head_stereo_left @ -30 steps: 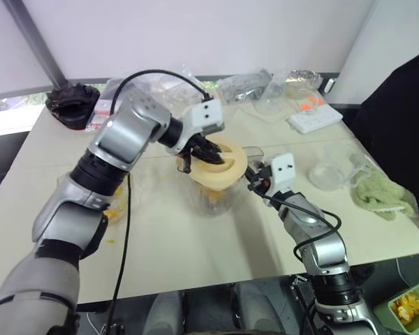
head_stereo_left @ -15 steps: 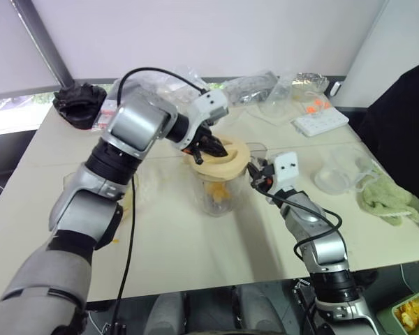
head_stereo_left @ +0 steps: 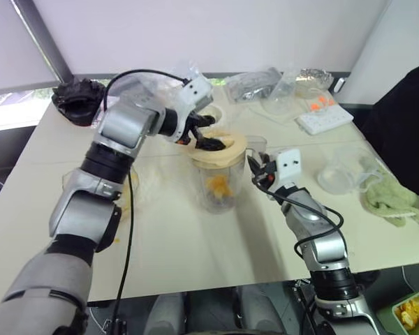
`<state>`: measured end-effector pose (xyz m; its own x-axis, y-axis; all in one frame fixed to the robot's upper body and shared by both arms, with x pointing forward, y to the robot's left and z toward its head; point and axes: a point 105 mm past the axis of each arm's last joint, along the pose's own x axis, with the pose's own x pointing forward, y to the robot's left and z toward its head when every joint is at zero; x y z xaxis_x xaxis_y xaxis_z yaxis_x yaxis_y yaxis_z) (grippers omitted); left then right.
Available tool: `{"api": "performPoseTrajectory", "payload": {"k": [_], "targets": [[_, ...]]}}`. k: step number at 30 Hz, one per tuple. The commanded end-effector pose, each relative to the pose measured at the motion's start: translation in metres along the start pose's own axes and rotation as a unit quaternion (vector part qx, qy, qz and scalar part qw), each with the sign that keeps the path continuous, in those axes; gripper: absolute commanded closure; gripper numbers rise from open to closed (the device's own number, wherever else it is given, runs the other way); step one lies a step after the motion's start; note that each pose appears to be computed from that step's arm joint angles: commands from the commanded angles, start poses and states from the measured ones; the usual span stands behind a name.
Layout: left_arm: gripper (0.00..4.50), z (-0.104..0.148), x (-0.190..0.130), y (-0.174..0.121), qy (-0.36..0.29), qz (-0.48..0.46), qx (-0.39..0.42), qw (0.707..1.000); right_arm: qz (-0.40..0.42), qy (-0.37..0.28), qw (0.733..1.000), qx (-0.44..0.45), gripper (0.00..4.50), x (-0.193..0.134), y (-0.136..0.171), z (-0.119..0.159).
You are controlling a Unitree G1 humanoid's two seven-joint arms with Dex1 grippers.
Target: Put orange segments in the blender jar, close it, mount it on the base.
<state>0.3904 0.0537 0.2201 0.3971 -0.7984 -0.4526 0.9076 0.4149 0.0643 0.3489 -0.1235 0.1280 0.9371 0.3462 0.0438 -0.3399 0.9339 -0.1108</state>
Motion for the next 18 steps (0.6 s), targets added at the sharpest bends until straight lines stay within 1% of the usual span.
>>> {"api": "performPoseTrajectory", "payload": {"k": [1, 3, 5, 7, 9, 11, 13, 15, 18], "targets": [[0.02, 0.025, -0.022, 0.018, -0.069, 0.05, -0.026, 0.996, 0.017, -0.02, 0.999, -0.019, 3.56, -0.005, 0.005, 0.009], [0.02, 0.05, -0.035, 0.023, -0.148, 0.048, -0.084, 0.984, 0.018, -0.015, 1.0, -0.016, 3.56, -0.005, 0.006, 0.004], [0.02, 0.065, -0.048, 0.025, -0.204, 0.04, -0.125, 0.97, 0.019, -0.012, 1.0, -0.015, 3.56, -0.006, 0.006, 0.002], [0.02, 0.076, -0.062, 0.025, -0.251, 0.027, -0.163, 0.954, 0.02, -0.011, 1.0, -0.015, 3.56, -0.008, 0.005, 0.0], [0.02, 0.079, -0.075, 0.026, -0.279, 0.024, -0.19, 0.941, 0.019, -0.01, 1.0, -0.016, 3.56, -0.008, 0.003, 0.0], [0.02, 0.073, -0.086, 0.024, -0.287, 0.029, -0.18, 0.94, 0.018, -0.011, 1.0, -0.016, 3.56, -0.008, 0.001, 0.002], [0.02, 0.058, -0.094, 0.019, -0.279, 0.035, -0.165, 0.945, 0.013, -0.016, 1.0, -0.014, 3.56, -0.008, -0.002, 0.006], [0.02, 0.04, -0.099, 0.009, -0.268, 0.038, -0.154, 0.95, 0.007, -0.026, 1.0, -0.013, 3.56, -0.009, -0.007, 0.014], [0.02, 0.004, -0.109, -0.008, -0.25, 0.044, -0.131, 0.958, -0.015, -0.05, 0.999, 0.0, 3.56, -0.009, -0.018, 0.034]]}}
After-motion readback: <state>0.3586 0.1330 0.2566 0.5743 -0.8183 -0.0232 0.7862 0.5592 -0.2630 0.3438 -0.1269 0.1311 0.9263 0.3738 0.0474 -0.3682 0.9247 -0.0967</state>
